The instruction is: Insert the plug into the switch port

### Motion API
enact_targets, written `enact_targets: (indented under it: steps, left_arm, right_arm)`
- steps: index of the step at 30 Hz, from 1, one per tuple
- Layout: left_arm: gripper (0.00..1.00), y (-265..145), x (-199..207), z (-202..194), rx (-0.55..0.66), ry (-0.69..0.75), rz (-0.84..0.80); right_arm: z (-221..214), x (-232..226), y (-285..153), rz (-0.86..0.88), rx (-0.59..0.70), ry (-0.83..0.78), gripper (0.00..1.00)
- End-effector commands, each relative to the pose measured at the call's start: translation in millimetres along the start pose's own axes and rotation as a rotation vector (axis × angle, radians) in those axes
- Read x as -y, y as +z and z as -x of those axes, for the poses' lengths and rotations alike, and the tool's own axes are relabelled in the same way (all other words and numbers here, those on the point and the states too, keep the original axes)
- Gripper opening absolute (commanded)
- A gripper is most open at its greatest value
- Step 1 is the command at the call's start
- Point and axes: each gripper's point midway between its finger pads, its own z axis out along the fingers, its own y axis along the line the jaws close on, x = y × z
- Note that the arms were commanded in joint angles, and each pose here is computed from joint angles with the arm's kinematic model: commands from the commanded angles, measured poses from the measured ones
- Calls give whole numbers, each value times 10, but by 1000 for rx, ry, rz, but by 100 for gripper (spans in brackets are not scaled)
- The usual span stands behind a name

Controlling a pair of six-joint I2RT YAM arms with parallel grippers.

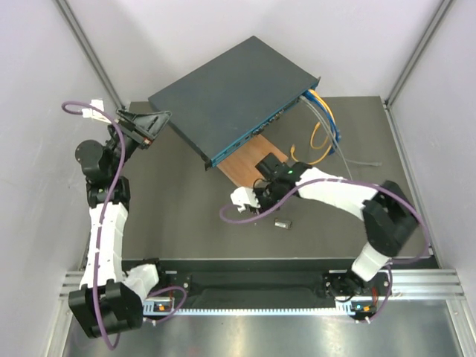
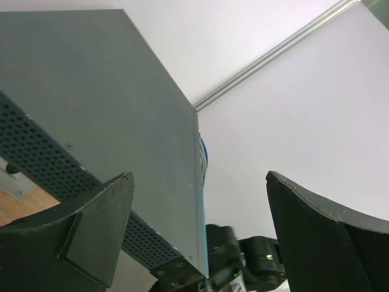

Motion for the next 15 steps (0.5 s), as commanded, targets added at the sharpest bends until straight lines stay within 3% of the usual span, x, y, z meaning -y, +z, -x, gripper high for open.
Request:
enact_targets:
  steps: [1, 5, 10, 14, 15]
  left_arm:
    - [93, -59, 522, 104, 23, 88, -134]
    - [91, -9, 700, -23, -24, 138, -207]
    - [86, 306, 834, -480, -207, 277, -277]
    - [83, 611, 879, -1004, -426, 275, -299]
    - [82, 661, 1073, -1150, -469, 305, -353]
  right_arm:
    - [519, 50, -535, -112, 150, 29, 0]
    - [657, 160, -1021, -199, 227, 79, 0]
    - [673, 272, -1580, -314, 279, 150, 0]
    - [578, 461, -2142, -470, 344, 248, 0]
    - [560, 483, -2227, -500, 348, 258, 0]
